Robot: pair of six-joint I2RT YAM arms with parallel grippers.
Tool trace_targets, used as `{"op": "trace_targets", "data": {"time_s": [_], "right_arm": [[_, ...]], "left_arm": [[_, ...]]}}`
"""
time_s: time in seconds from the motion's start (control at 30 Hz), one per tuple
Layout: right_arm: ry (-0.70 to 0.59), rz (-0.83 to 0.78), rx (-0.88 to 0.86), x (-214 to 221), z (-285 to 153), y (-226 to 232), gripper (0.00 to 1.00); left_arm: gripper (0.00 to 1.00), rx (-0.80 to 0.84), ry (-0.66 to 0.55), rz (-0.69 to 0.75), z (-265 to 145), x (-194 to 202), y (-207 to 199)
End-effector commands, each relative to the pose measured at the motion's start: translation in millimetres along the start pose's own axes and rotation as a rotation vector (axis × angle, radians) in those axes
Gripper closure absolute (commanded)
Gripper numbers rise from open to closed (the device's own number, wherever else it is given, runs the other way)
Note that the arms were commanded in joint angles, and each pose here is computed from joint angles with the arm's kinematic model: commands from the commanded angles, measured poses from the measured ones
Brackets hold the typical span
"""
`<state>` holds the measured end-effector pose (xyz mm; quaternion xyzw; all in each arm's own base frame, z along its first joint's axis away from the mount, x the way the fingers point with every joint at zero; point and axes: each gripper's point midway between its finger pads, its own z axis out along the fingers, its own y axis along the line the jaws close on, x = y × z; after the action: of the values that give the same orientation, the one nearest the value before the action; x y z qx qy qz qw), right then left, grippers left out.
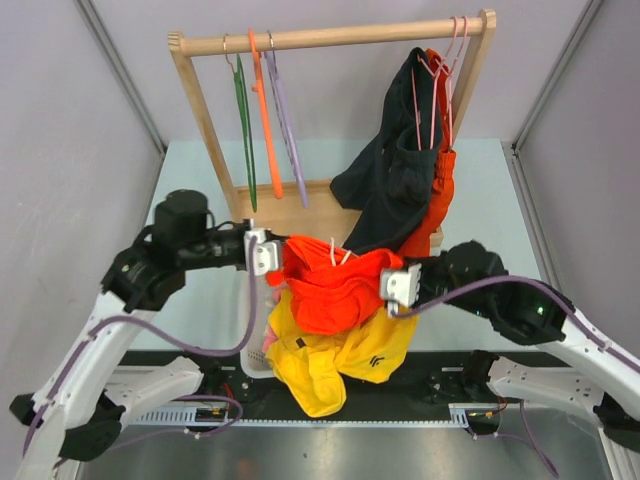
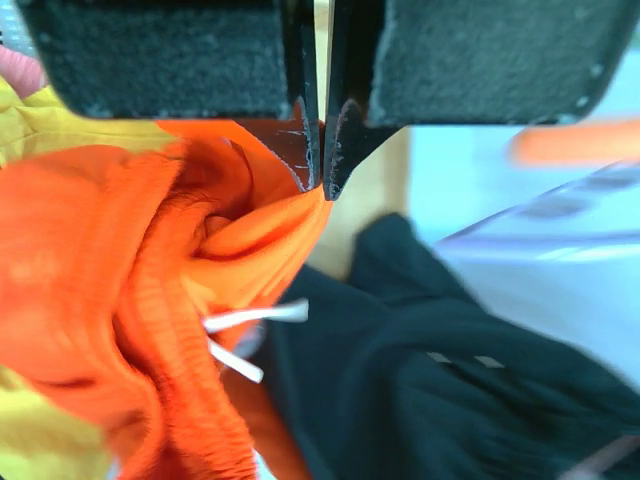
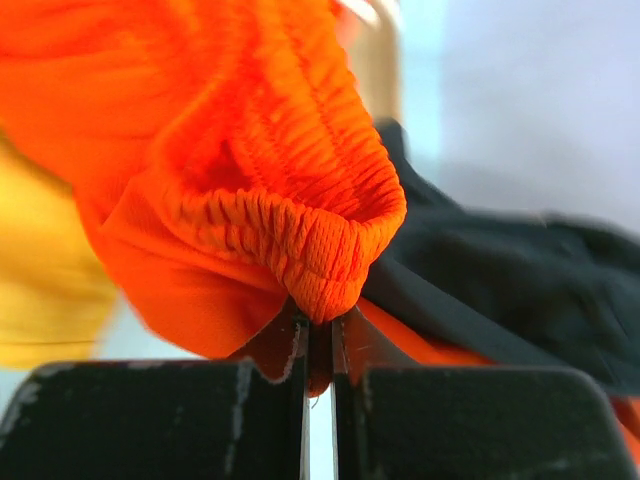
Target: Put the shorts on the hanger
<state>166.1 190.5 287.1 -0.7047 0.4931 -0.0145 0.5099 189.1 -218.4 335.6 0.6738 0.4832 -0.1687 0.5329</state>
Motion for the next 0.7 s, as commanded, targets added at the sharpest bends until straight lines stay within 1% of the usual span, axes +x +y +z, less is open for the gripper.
{"op": "trace_targets", "data": {"time_s": [0.0,0.07,0.1,0.13,0.17,0.2,0.23,0.3,0.33,0.4,0.43,0.47,0.5,0.53,0.57,0.6,0.67], "right_arm": [[-0.015,0.020,0.227,2.6,-18.4,-75.2,1.00],[-0.002,0.057,0.261,15.5,-24.8,-90.9,1.00],[0.010,0.071,0.277,21.5,-27.6,-96.5,1.00],[-0.011,0.076,0.288,20.2,-29.0,-102.0,1.00],[0.016,0.102,0.326,31.5,-34.6,-110.4,1.00],[0.010,0.124,0.347,33.3,-36.8,-114.9,1.00],[-0.028,0.130,0.377,28.3,-39.7,-123.0,1.00],[-0.044,0.176,0.426,32.2,-45.4,-133.8,1.00],[-0.085,0.179,0.449,25.7,-47.6,-141.6,1.00],[-0.124,0.208,0.468,23.0,-48.2,-149.0,1.00],[-0.199,0.222,0.475,10.1,-49.8,-154.3,1.00],[-0.235,0.233,0.469,5.2,-48.4,-155.0,1.00],[-0.269,0.235,0.468,0.0,-49.7,-157.1,1.00],[-0.338,0.244,0.450,-12.8,-49.5,-158.0,1.00],[-0.370,0.244,0.431,-18.1,-46.9,-156.9,1.00],[-0.434,0.226,0.396,-30.8,-46.2,-153.8,1.00],[-0.496,0.226,0.356,-40.0,-43.8,-144.8,1.00]], "left_arm": [[1.00,-0.094,-0.018,-0.026,-37.9,-26.5,15.9],[1.00,-0.123,-0.001,-0.069,-49.4,-26.4,18.7],[1.00,-0.142,-0.006,-0.068,-57.3,-31.1,19.4],[1.00,-0.154,0.005,-0.075,-61.1,-29.3,19.1],[1.00,-0.164,0.013,-0.078,-64.2,-28.0,17.4],[1.00,-0.154,0.020,-0.086,-65.0,-24.8,11.6],[1.00,-0.143,0.016,-0.053,-68.8,-25.8,4.9],[1.00,-0.079,0.041,-0.054,-66.2,-12.0,-16.8],[1.00,-0.046,0.025,-0.030,-64.9,-12.3,-25.7],[1.00,0.007,0.027,-0.055,-56.6,-2.9,-38.5],[0.99,0.040,0.013,-0.057,-51.7,-4.3,-43.6],[0.94,0.081,0.012,-0.068,-44.6,-2.3,-47.5],[0.85,0.137,0.009,-0.072,-42.9,-3.8,-56.7],[0.52,0.192,-0.032,-0.020,-39.3,-12.7,-63.4],[0.37,0.210,-0.040,-0.010,-36.1,-14.8,-63.4],[0.23,0.154,-0.079,-0.011,-33.3,-27.3,-48.7],[0.17,0.051,-0.107,-0.033,-32.0,-39.0,-24.0]]}}
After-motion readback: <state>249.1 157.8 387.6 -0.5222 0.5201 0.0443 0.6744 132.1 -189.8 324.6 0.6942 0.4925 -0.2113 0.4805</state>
